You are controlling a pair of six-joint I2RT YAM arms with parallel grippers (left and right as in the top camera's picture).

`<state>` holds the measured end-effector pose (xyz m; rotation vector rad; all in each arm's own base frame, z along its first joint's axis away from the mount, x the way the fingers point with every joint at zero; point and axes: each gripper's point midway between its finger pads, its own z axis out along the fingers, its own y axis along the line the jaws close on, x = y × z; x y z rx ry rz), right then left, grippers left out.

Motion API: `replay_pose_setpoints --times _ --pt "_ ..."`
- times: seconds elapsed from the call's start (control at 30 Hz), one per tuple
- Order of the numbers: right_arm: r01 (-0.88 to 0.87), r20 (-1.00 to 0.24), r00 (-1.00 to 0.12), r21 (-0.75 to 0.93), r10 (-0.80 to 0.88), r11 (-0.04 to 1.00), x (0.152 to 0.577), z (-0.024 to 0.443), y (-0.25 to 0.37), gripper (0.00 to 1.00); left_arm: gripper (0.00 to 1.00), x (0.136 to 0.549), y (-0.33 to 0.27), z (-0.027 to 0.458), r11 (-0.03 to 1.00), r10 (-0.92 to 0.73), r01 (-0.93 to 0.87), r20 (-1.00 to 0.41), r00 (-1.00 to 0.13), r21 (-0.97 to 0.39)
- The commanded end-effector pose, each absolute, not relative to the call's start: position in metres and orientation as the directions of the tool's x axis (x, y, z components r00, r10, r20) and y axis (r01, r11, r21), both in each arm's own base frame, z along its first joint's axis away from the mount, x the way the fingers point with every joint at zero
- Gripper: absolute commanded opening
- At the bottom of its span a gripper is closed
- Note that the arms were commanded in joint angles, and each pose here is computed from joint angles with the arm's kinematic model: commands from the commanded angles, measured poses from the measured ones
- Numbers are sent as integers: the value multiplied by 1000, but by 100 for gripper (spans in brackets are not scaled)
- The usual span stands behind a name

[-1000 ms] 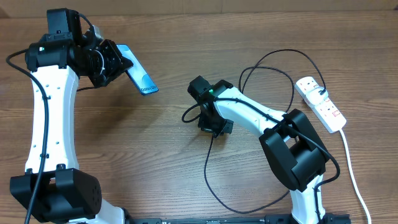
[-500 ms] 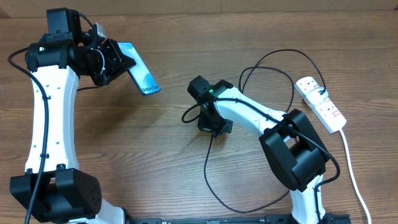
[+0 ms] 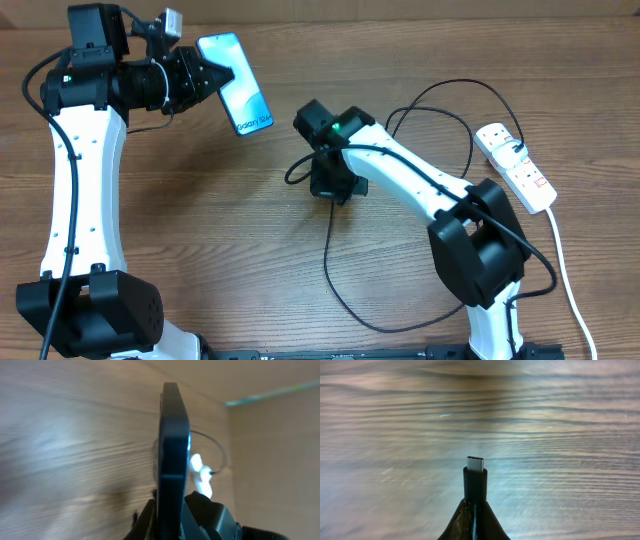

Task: Plug charger to phone and switch on socket
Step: 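Lift the USB-C plug with the right gripper toward the phone, then push the USB-C plug up into the phone's bottom port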

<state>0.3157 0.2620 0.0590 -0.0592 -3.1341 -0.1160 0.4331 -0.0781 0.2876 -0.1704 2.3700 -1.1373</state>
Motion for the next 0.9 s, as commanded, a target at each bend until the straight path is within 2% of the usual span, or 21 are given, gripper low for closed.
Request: replay_pose_setpoints --times 0.0,0.1,0.27,0.4,0.57,0.87 --pt "-97 -109 -991 226 -74 969 323 129 280 4 4 424 -98 322 509 -243 288 -456 -856 -811" --pt "-142 -195 -977 269 -91 953 322 171 279 4 4 426 -104 338 457 -226 369 -506 -832 -810" --pt "-255 -342 -929 318 -141 913 303 236 274 4 4 426 -108 353 400 -229 407 -520 -823 -821" --pt "-316 -410 -897 332 -166 889 290 263 274 4 4 416 -120 364 317 -188 462 -532 -826 -828" --pt "-373 -451 -870 339 -199 864 279 276 284 4 4 405 -138 369 258 -139 495 -538 -831 -830" --pt "-397 -517 -823 226 -236 890 273 285 288 4 4 401 -164 363 276 -81 545 -584 -808 -792"
